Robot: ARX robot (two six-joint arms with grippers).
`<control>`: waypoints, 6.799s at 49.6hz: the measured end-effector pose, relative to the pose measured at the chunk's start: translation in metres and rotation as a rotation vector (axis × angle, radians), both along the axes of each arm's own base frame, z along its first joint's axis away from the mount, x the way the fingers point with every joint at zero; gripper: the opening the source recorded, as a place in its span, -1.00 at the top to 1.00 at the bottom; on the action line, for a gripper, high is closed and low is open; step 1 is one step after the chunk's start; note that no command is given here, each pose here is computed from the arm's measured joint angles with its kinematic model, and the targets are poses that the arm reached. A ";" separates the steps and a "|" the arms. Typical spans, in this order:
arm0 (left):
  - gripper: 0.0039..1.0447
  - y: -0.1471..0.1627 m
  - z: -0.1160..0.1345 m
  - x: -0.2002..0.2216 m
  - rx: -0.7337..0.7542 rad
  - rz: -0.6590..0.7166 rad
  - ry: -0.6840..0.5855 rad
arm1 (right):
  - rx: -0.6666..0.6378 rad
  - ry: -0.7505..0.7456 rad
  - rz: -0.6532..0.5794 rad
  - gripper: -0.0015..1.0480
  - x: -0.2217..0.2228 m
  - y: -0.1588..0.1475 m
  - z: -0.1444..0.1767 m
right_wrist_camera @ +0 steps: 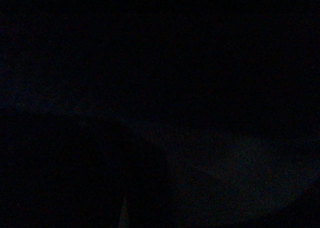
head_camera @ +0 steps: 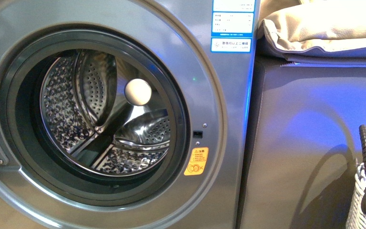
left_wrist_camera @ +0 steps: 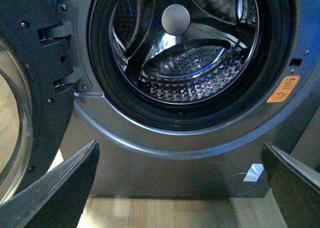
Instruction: Put clothes into washing machine
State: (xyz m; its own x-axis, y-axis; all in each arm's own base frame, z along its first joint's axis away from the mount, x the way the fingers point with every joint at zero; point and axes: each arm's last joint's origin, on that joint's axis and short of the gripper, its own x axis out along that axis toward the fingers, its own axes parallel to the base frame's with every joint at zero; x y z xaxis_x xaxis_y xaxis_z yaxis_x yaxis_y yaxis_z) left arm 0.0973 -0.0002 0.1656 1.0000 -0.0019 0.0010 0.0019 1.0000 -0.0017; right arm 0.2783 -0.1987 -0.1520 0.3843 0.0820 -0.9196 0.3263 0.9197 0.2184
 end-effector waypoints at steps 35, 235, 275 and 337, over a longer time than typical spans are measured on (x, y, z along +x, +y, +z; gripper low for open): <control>-0.88 0.000 0.000 0.000 0.000 0.000 0.000 | 0.013 0.017 -0.002 -0.85 -0.003 -0.002 -0.031; -0.88 0.018 0.045 0.014 -0.181 -0.283 -0.218 | 0.220 -1.600 0.808 0.85 -0.023 0.320 0.731; -0.88 -0.007 0.194 0.106 -0.153 -0.930 -0.402 | 0.223 -1.598 0.807 0.85 -0.023 0.320 0.731; -0.88 -0.176 0.231 0.165 -0.115 -0.814 -0.504 | 0.219 -1.599 0.799 0.85 -0.023 0.320 0.731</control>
